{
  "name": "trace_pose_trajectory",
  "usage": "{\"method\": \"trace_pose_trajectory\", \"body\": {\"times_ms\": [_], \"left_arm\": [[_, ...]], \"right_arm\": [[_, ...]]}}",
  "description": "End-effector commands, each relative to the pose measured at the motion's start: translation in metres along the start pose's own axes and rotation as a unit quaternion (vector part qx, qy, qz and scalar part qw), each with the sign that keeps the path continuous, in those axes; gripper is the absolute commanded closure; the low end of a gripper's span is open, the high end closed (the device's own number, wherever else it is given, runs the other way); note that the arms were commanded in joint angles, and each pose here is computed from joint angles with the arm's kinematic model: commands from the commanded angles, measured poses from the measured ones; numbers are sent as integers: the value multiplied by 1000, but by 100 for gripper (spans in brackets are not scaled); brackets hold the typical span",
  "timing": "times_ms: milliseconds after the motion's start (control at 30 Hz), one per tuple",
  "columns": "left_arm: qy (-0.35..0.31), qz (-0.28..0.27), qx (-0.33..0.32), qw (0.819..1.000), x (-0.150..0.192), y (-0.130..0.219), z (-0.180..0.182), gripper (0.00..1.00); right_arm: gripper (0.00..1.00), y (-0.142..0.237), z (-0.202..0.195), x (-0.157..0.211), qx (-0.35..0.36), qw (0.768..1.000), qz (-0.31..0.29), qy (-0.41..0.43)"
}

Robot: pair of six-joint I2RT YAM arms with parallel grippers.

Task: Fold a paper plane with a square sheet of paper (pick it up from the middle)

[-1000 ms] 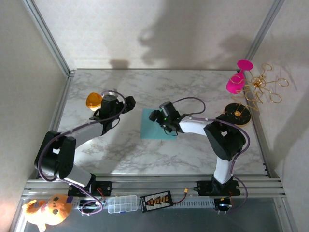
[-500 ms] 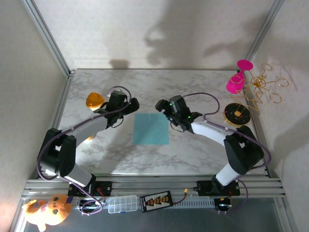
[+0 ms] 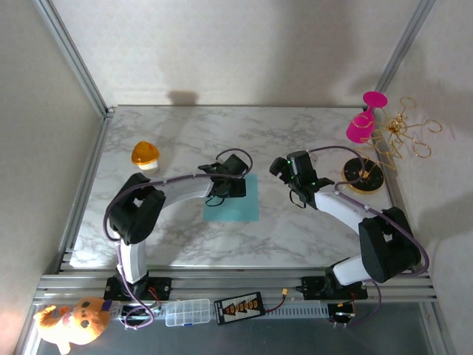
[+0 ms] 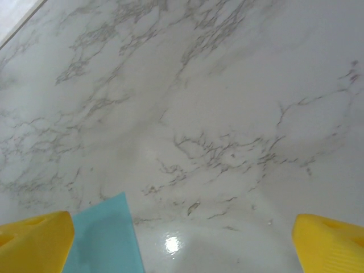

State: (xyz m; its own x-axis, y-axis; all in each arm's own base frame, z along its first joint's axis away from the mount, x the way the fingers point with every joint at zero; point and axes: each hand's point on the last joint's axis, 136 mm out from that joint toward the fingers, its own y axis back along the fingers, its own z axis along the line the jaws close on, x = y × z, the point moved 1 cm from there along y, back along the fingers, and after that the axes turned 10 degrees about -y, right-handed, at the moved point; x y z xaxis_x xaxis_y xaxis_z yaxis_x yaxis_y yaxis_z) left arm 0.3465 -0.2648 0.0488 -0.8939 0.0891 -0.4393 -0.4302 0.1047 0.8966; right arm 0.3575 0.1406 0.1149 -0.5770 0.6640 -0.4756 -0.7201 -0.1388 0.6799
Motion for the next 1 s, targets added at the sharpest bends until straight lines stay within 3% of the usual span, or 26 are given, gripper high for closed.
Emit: {"method": "trace_pose_trajectory", "body": {"times_ms": [0,967], "left_arm": [[-5,22,-29,999,4,-4,2,14],[-9,83,-72,994,51,-48,18,20]], "right_arm": [[1,4,-8,-2,10,1000,-10,13],[1,-4,-8,5,6,1000,5,2]]}}
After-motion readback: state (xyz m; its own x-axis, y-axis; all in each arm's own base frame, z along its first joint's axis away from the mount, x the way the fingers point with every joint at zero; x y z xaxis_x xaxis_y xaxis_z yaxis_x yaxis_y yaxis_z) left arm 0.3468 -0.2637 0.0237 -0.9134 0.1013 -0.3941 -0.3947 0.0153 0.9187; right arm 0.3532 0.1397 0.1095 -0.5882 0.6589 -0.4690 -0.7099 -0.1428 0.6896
